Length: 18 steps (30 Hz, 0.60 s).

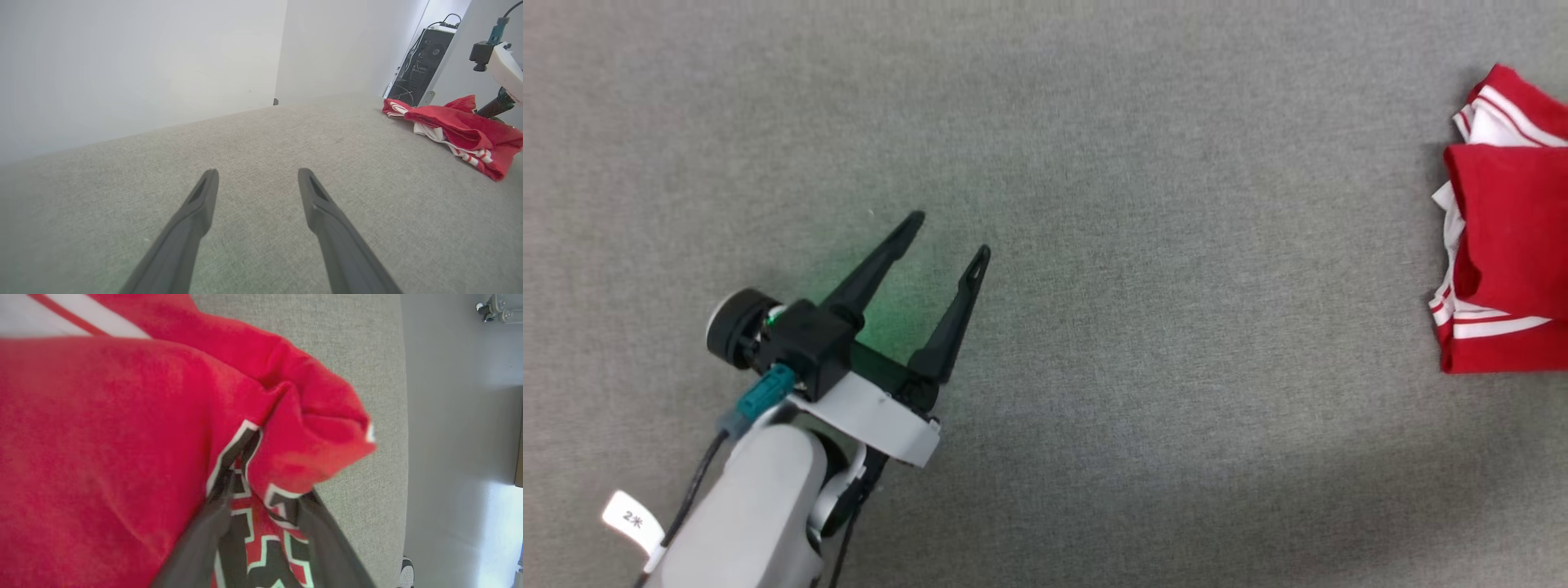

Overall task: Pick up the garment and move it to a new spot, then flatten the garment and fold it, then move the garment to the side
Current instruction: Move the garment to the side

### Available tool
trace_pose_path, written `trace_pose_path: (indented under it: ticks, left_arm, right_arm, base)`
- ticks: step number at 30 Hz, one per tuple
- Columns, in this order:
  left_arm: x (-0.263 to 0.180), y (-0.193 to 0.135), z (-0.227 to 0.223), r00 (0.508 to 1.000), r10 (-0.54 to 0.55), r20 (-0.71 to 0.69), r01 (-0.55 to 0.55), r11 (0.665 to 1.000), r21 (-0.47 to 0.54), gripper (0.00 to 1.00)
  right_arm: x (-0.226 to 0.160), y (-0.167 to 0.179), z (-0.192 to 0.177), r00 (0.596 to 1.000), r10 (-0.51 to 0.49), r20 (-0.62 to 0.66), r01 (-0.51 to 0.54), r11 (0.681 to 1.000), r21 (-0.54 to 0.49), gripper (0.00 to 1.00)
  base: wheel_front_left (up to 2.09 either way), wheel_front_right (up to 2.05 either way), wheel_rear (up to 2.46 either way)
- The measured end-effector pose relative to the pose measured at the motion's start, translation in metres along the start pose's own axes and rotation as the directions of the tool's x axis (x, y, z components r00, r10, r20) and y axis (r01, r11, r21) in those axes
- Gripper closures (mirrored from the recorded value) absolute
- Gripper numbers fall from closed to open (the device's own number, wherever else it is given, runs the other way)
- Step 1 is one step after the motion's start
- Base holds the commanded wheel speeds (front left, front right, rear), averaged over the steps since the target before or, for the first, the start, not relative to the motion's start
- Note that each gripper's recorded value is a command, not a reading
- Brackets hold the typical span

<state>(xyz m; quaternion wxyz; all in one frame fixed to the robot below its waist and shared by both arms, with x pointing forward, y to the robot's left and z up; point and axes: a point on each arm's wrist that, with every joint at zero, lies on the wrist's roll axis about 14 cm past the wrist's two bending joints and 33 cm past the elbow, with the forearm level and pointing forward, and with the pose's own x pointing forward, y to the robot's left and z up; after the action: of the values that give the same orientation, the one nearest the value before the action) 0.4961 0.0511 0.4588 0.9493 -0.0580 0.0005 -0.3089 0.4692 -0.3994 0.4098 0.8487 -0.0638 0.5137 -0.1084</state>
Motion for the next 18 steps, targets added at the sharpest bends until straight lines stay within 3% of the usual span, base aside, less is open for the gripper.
trace_pose_path:
  ticks: [7,12,15,18]
  left_arm:
    - [-0.013,-0.003,0.016,1.0,0.024,0.021,-0.024,1.0,0.003,0.0]
    - [-0.025,-0.003,0.03,0.998,0.053,0.042,-0.053,0.999,0.011,0.0]
    - [-0.036,-0.004,0.037,0.996,0.073,0.048,-0.074,0.997,0.014,0.0]
    - [-0.046,-0.007,0.045,0.993,0.095,0.064,-0.096,0.995,0.01,0.0]
  right_arm:
    - [-0.026,-0.011,0.02,0.997,-0.031,0.076,0.033,0.999,-0.026,0.0]
    - [-0.056,-0.001,0.051,0.971,0.019,0.238,-0.015,1.0,-0.018,0.0]
    - [-0.076,0.021,0.069,0.925,0.089,0.37,-0.078,0.996,-0.045,0.0]
    - [-0.106,0.04,0.088,0.824,0.154,0.545,-0.124,0.988,-0.092,0.0]
  base:
    - [0.0,0.0,0.0]
    - [0.0,0.0,0.0]
    - [0.0,0.0,0.0]
    - [0.0,0.0,0.0]
